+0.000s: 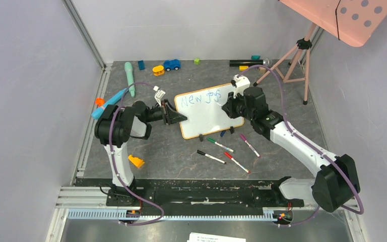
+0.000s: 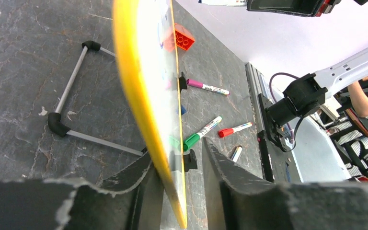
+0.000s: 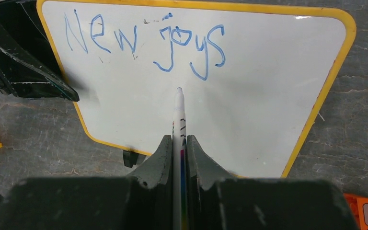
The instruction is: Write a sentence on the whiteboard
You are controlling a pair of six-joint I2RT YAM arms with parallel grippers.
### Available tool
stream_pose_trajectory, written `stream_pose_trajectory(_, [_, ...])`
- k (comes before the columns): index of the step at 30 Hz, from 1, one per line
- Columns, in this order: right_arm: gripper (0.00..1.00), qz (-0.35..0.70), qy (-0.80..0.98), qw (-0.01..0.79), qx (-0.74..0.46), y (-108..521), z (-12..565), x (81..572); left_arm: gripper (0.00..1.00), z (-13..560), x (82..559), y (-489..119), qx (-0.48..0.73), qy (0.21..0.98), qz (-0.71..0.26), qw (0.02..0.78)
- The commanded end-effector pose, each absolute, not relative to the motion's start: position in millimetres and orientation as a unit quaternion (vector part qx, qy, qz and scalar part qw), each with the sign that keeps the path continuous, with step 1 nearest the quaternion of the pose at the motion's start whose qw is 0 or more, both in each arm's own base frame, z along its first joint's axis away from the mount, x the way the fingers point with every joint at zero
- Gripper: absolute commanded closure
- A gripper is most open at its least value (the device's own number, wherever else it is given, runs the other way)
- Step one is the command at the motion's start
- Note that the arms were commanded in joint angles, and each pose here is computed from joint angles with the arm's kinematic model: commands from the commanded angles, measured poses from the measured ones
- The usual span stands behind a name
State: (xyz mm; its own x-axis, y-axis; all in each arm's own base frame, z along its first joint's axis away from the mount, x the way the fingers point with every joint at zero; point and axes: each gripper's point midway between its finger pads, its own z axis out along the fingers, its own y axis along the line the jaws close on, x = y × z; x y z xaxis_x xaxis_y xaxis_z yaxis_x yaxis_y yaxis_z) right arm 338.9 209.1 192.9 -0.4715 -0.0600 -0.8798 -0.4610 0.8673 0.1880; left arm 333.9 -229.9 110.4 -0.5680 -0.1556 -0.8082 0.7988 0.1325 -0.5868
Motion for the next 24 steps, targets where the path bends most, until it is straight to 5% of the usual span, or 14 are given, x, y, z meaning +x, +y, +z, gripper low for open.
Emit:
stream_pose_trajectory(1, [1.0,0.202,0.812,0.522,-0.167,219.2,219.2,348.8,0.55,125.5,335.0,-232.5,0.307,0.605,-0.598,0.427])
stream_pose_trajectory(7, [1.0,0.202,0.814,0.515,-0.177,227.2,214.1,345.1,0.4,125.9,337.4,-232.5,0.302,0.606,-0.596,0.431])
stream_pose_trajectory(13, [1.0,0.194,0.811,0.521,-0.183,228.3,219.0,350.0,0.61,125.6,340.7,-230.7,0.29,0.609,-0.586,0.448])
stream_pose_trajectory(20, [1.0,0.196,0.81,0.521,-0.186,232.6,218.5,351.7,0.44,126.0,346.4,-230.3,0.285,0.61,-0.587,0.449])
stream_pose_trajectory(24, [1.0,0.199,0.808,0.523,-0.184,235.8,220.1,352.6,0.43,126.8,348.3,-228.2,0.283,0.611,-0.582,0.457])
